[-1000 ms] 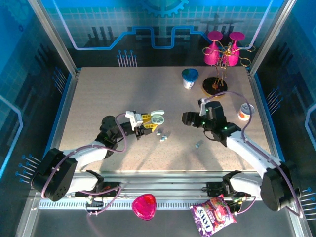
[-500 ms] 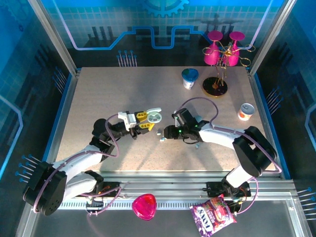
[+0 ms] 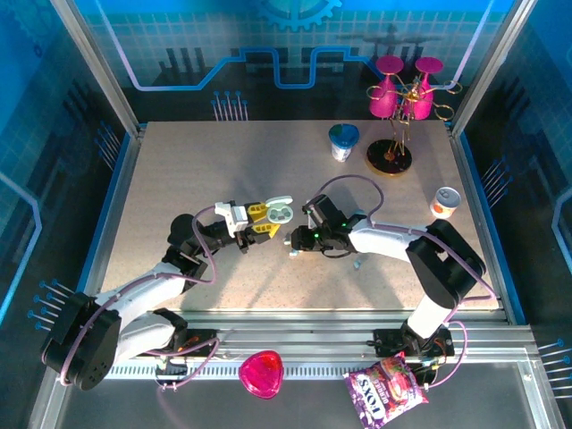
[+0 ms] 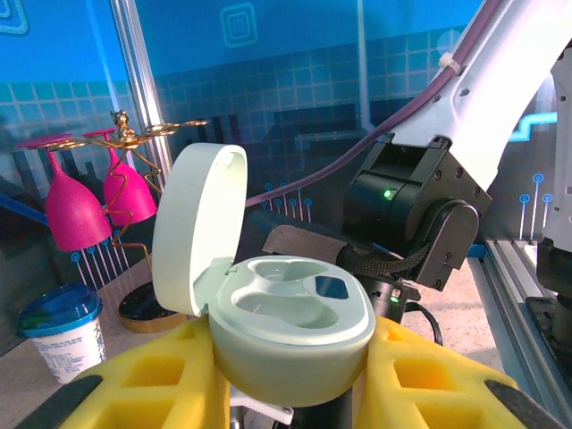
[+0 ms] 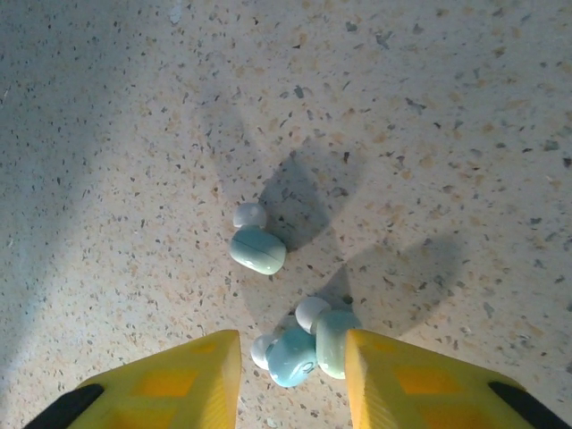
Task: Insert the wireless bluetooth earbuds into the charging case
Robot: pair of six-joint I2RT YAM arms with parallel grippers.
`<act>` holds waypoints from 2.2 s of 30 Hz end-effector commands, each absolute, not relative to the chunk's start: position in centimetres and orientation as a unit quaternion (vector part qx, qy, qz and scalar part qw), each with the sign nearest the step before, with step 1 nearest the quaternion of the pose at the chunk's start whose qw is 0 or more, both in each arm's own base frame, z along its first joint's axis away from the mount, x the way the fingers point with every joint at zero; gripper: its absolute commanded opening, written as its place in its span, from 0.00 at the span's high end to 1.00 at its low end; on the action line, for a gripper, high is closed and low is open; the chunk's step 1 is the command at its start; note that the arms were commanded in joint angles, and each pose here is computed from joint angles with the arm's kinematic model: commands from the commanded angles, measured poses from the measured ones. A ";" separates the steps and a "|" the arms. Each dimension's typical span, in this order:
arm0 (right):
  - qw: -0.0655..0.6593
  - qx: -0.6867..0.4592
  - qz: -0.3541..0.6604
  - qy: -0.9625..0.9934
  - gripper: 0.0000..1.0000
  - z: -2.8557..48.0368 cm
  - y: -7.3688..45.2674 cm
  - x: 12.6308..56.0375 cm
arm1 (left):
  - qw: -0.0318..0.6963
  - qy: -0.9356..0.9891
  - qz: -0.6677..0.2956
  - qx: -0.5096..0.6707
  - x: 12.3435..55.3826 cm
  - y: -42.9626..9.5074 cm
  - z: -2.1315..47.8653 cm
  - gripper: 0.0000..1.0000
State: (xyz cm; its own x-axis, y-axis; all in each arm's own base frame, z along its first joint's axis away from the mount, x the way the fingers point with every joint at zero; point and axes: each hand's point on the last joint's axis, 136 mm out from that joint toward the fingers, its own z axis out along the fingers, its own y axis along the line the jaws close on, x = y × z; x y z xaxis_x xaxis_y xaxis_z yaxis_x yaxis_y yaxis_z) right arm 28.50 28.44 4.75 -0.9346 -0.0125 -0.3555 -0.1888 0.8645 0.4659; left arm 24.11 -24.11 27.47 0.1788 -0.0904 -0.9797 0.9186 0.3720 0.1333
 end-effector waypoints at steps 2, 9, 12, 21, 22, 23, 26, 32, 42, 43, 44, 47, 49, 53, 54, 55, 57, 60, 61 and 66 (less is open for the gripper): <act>0.162 -0.055 0.268 0.948 0.66 5.1 29.5 28.0 | 0.659 0.498 -0.383 0.414 23.8 -24.1 28.2 0.75; 0.147 -0.056 0.273 0.949 0.65 4.4 30.5 27.0 | 0.660 0.497 -0.382 0.414 23.8 -24.0 28.2 0.74; 0.145 -0.052 0.272 0.950 0.64 4.2 30.5 26.8 | 0.662 0.496 -0.380 0.414 23.8 -24.0 28.3 0.75; 0.137 -0.042 0.270 0.952 0.59 4.0 30.5 26.7 | 0.661 0.499 -0.378 0.415 23.9 -24.0 28.0 0.75; 0.135 -0.041 0.272 0.952 0.59 4.1 30.6 26.7 | 0.661 0.499 -0.377 0.415 23.9 -24.0 28.0 0.75; 0.134 -0.041 0.273 0.952 0.59 4.1 30.7 26.5 | 0.661 0.499 -0.377 0.415 24.0 -24.0 28.1 0.74; 0.133 -0.038 0.276 0.951 0.59 4.1 30.7 26.3 | 0.661 0.500 -0.376 0.415 24.0 -24.0 28.0 0.74; 0.124 -0.033 0.275 0.953 0.58 3.2 30.8 26.0 | 0.660 0.500 -0.376 0.416 24.0 -24.0 28.0 0.75; 0.129 -0.025 0.250 0.959 0.55 2.4 30.0 26.7 | 0.661 0.499 -0.375 0.417 24.0 -24.0 28.0 0.75; 0.131 -0.023 0.244 0.961 0.55 2.5 29.8 26.8 | 0.661 0.499 -0.375 0.416 24.0 -24.0 28.1 0.75; 0.135 -0.021 0.237 0.962 0.54 2.5 29.5 27.0 | 0.661 0.499 -0.375 0.416 24.0 -24.0 28.1 0.75; 0.146 -0.018 0.221 0.964 0.52 2.8 28.8 27.5 | 0.661 0.500 -0.374 0.416 23.9 -24.0 28.0 0.75; 0.150 -0.020 0.218 0.964 0.50 3.1 28.6 27.8 | 0.661 0.501 -0.373 0.416 24.0 -23.9 27.9 0.75; 0.157 -0.021 0.223 0.962 0.50 3.5 28.6 28.6 | 0.661 0.501 -0.372 0.416 24.0 -24.0 27.9 0.74; 0.158 -0.021 0.224 0.962 0.51 3.5 28.6 28.8 | 0.661 0.502 -0.372 0.416 24.0 -24.0 27.8 0.74; 0.158 -0.022 0.223 0.962 0.51 3.4 28.6 29.0 | 0.662 0.500 -0.372 0.416 24.0 -24.0 27.9 0.74; 0.158 -0.025 0.220 0.962 0.52 3.4 28.6 29.4 | 0.661 0.501 -0.372 0.416 24.0 -24.0 27.9 0.74; 0.160 -0.041 0.195 0.967 0.53 3.6 28.1 29.7 | 0.662 0.501 -0.370 0.416 24.0 -23.9 27.9 0.74; 0.162 -0.046 0.184 0.968 0.53 3.7 27.8 29.8 | 0.663 0.501 -0.370 0.416 24.0 -23.9 27.9 0.74; 0.162 -0.059 0.180 0.968 0.54 4.3 27.8 29.8 | 0.667 0.499 -0.367 0.415 24.0 -23.8 28.2 0.74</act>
State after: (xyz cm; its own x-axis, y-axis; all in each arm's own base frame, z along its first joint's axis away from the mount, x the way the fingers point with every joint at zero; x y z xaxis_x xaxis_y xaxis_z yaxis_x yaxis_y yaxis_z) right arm 29.71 28.67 4.31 -0.9391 -0.0284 -0.3424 -0.1641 0.9127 0.3743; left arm 24.14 -24.11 26.96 0.1778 -0.0670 -0.9818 0.9170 0.3732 0.1406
